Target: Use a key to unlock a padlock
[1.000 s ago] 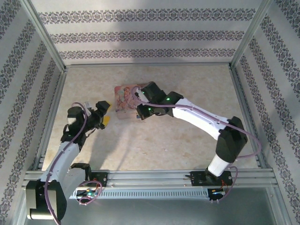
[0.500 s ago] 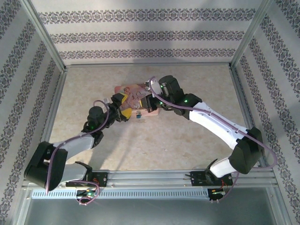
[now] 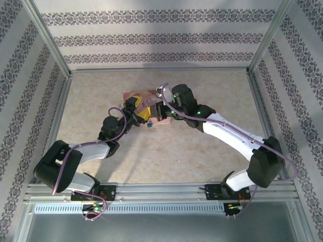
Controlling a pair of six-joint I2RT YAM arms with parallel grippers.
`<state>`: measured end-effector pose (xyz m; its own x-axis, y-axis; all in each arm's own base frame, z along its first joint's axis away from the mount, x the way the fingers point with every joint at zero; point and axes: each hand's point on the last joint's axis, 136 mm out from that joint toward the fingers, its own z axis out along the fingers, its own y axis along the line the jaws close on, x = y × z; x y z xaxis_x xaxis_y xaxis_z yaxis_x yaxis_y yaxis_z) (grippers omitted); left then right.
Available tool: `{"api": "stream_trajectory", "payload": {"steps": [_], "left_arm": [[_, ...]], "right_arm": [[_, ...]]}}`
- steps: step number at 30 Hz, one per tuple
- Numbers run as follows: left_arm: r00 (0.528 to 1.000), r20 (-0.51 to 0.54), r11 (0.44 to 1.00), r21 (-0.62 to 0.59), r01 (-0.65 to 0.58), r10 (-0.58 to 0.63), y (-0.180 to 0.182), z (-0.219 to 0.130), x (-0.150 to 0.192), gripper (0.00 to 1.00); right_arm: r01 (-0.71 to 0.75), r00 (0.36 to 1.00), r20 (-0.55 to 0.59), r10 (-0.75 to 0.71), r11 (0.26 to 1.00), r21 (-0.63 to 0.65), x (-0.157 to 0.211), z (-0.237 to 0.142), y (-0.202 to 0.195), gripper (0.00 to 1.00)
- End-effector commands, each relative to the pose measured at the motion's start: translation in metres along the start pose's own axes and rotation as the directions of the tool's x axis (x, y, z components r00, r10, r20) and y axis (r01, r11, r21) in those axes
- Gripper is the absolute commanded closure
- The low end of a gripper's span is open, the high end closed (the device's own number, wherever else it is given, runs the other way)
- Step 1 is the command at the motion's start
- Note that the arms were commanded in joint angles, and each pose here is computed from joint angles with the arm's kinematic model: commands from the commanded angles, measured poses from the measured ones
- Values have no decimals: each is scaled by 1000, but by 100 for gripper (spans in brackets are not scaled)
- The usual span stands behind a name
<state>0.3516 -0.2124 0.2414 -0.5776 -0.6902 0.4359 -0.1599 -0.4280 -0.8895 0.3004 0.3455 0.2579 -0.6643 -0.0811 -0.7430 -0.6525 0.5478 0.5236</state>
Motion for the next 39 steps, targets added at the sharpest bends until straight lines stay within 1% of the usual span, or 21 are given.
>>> {"api": "stream_trajectory", "payload": {"steps": [1, 7, 11, 16, 24, 33, 39], "left_arm": [[1000, -23, 997, 73, 18, -17, -16, 2, 10, 28], [999, -30, 996, 82, 20, -18, -19, 4, 12, 30], [999, -32, 996, 86, 18, -16, -18, 4, 12, 36], [1000, -15, 997, 82, 15, -14, -16, 2, 9, 43], [1000, -17, 997, 73, 8, -7, -12, 4, 8, 58], [1000, 1, 999, 44, -6, 6, -2, 2, 4, 78], [1000, 12, 1000, 20, -18, 18, 4, 2, 2, 86]], "right_arm": [[-1, 1000, 16, 1, 1000, -22, -1, 11, 5, 100], [-1, 1000, 13, 2, 1000, -24, -3, 22, 4, 100], [0, 1000, 8, 0, 1000, -19, -1, 25, 3, 100], [1, 1000, 16, -1, 1000, 7, 2, 19, -1, 100], [-1, 1000, 21, 1, 1000, 23, 6, 12, -4, 100], [0, 999, 32, -1, 999, 33, 5, 9, -5, 100], [-1, 999, 38, -1, 999, 44, 5, 6, -6, 100]]}}
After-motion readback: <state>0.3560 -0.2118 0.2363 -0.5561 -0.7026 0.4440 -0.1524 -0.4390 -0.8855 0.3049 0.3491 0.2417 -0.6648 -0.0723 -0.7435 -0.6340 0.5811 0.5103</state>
